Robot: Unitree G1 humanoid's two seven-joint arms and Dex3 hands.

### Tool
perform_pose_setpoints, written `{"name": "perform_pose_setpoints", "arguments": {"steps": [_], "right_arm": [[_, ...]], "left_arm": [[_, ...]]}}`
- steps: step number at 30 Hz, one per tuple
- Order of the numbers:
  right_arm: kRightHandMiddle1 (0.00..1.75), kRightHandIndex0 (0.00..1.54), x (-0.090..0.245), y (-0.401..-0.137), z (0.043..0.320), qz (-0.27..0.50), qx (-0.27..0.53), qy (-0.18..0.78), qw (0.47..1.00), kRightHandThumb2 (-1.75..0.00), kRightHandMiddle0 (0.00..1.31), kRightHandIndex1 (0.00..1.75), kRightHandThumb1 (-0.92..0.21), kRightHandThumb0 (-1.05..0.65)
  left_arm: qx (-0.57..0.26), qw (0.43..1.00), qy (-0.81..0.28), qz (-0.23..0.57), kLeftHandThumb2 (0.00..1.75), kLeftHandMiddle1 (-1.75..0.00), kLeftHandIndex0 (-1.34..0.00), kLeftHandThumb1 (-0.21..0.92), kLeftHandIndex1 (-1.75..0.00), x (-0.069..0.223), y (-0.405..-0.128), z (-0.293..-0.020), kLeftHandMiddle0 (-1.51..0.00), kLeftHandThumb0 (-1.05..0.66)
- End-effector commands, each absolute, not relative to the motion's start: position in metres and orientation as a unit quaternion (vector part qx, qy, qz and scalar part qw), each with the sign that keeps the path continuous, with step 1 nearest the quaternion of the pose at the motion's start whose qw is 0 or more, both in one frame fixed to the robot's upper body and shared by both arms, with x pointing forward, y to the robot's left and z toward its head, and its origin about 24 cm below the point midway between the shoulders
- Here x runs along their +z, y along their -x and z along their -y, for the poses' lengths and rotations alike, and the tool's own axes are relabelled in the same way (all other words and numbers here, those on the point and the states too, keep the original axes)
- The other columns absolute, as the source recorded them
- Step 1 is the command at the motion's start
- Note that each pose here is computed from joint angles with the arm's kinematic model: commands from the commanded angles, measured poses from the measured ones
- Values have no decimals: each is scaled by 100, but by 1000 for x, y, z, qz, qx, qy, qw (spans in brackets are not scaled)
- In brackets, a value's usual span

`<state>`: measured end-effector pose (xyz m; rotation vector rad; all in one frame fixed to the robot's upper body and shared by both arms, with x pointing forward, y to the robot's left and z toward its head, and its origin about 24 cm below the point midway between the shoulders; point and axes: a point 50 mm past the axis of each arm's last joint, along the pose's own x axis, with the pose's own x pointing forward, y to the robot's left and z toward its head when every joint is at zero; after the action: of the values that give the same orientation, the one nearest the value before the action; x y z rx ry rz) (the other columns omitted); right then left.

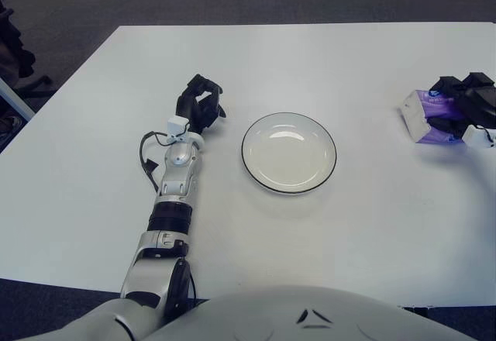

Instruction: Put the tissue paper into the plate.

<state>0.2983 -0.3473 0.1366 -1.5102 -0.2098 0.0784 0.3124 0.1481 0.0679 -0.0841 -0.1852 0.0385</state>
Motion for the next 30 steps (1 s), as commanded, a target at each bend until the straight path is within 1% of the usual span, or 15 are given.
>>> {"name": "perform_pose_setpoints", "arguments": {"steps": [1, 5, 10, 12, 16, 20, 24, 30], "right_arm": [[175, 52, 123, -297, 337, 100, 54, 670, 734, -114, 36, 164, -44, 0], [175, 51, 139, -299, 330, 151, 35, 651, 743, -118, 37, 169, -42, 0], [175, 50, 150, -301, 326, 189, 21, 632, 751, -121, 37, 173, -41, 0], [175, 50, 161, -303, 322, 212, 21, 618, 757, -123, 38, 174, -40, 0], [175, 50, 174, -306, 317, 228, 24, 607, 761, -124, 39, 174, -38, 0], [175, 51, 192, -308, 306, 249, 24, 598, 762, -126, 40, 175, -37, 0], [173, 54, 203, -309, 293, 274, 17, 586, 762, -129, 43, 175, -34, 0], [170, 54, 217, -309, 271, 307, 22, 573, 759, -129, 45, 175, -34, 0]], "left_arm": [[44, 997, 57, -20, 41, -175, -65, 92, -175, 6, -278, -148, -94, -26], [44, 997, 58, -19, 41, -175, -65, 92, -175, 6, -278, -148, -94, -26], [44, 997, 58, -19, 41, -175, -65, 92, -175, 6, -278, -148, -94, -26], [44, 997, 59, -18, 41, -175, -65, 92, -175, 6, -278, -148, -94, -26], [44, 997, 60, -18, 41, -175, -65, 92, -175, 6, -278, -148, -93, -26], [44, 997, 61, -18, 41, -175, -65, 92, -175, 6, -278, -148, -93, -26], [44, 997, 61, -19, 42, -175, -65, 92, -175, 6, -278, -149, -93, -26], [45, 997, 62, -19, 42, -175, -64, 92, -175, 6, -278, -148, -93, -26]]}}
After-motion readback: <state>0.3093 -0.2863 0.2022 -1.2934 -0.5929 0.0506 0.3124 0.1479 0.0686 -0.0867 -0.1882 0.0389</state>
